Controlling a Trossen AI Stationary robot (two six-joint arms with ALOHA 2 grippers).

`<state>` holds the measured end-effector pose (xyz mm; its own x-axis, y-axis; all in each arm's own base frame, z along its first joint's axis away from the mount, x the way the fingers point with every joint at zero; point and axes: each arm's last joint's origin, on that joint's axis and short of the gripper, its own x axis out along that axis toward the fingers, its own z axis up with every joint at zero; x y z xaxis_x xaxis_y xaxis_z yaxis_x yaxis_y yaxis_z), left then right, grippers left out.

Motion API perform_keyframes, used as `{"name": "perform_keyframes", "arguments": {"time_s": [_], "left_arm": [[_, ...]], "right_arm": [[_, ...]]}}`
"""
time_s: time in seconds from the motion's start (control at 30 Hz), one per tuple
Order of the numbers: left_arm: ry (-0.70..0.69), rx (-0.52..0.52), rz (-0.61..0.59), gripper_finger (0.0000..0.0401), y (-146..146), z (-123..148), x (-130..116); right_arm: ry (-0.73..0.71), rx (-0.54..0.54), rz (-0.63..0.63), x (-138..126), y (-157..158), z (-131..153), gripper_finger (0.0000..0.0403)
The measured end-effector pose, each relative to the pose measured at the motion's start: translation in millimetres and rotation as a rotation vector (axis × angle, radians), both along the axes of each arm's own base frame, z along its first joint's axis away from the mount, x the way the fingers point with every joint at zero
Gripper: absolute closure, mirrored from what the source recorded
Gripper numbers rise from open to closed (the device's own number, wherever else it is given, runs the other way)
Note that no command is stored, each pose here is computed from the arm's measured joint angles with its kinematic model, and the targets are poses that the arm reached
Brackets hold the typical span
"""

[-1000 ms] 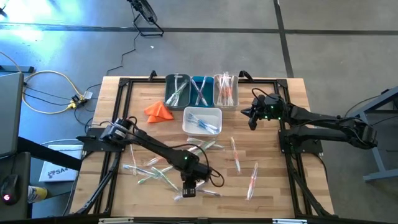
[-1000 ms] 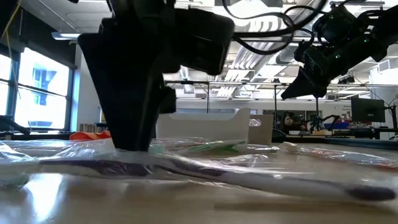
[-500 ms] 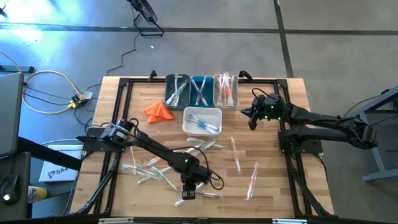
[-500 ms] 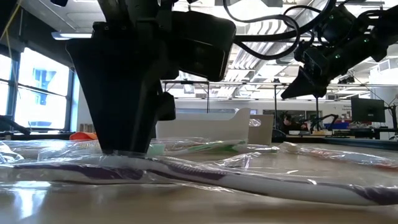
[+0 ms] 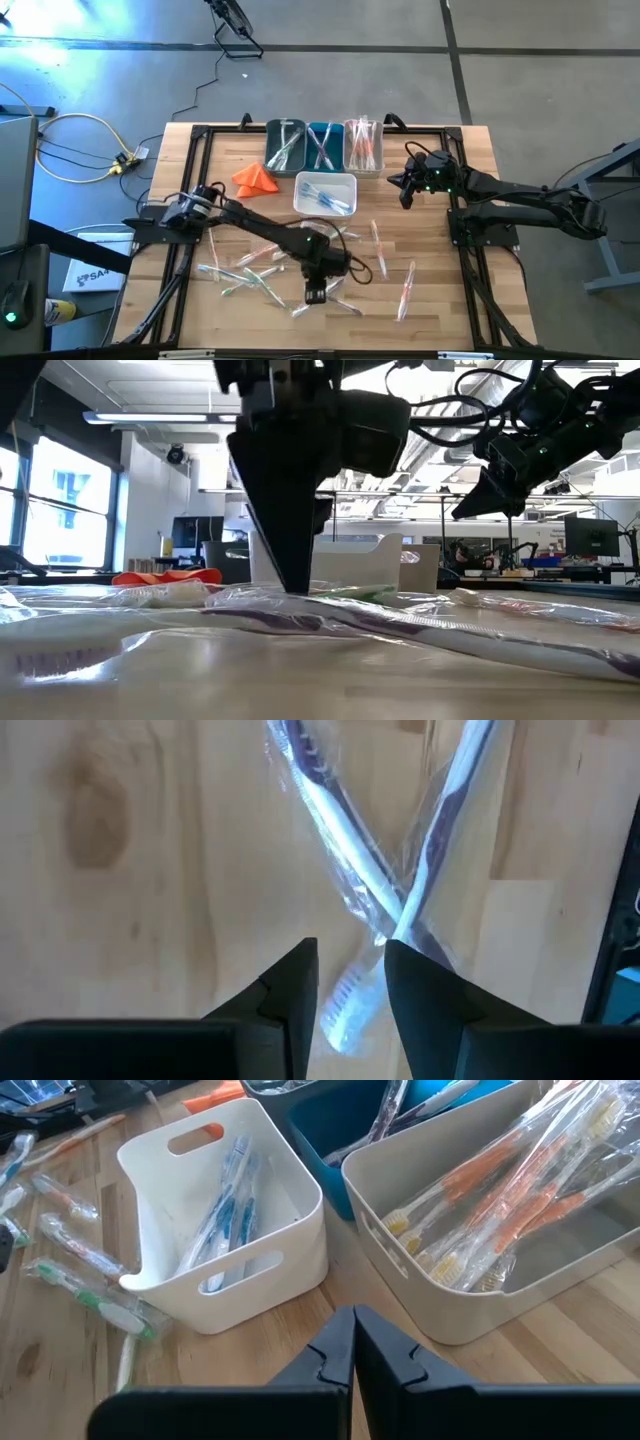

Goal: Pick & Place Toothbrushes
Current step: Put the purple toothbrush into the blue bin

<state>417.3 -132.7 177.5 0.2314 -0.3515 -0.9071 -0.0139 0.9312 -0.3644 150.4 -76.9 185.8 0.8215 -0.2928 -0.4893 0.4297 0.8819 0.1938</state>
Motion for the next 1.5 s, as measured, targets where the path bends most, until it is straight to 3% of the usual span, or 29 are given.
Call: {"name": "perform_keyframes", "arguments": {"time_s": [0.3,0.5,0.7,0.97,1.5], "left_arm": [[0.015,0.004,0.013,0.0284,18,33,9],[-0.136,-0.035,-0.014,0.0284,3,59,20],[-0.297,0.010,-0.083,0.0284,-22,66,23],[-0.344,0.173,-0.128,0.0284,-47,56,17],[-0.283,0.231,-0.164,0.0284,-54,20,23]], "right_arm": [[0.006,-0.014,0.009,0,0,0,0.0401],[0.010,-0.013,0.009,0,0,0,0.0401],[0.019,-0.011,0.011,-1,0,-1,0.0401],[0.023,-0.009,0.011,-1,0,-2,0.0401],[0.031,-0.005,0.011,-1,1,-2,0.0401]]}}
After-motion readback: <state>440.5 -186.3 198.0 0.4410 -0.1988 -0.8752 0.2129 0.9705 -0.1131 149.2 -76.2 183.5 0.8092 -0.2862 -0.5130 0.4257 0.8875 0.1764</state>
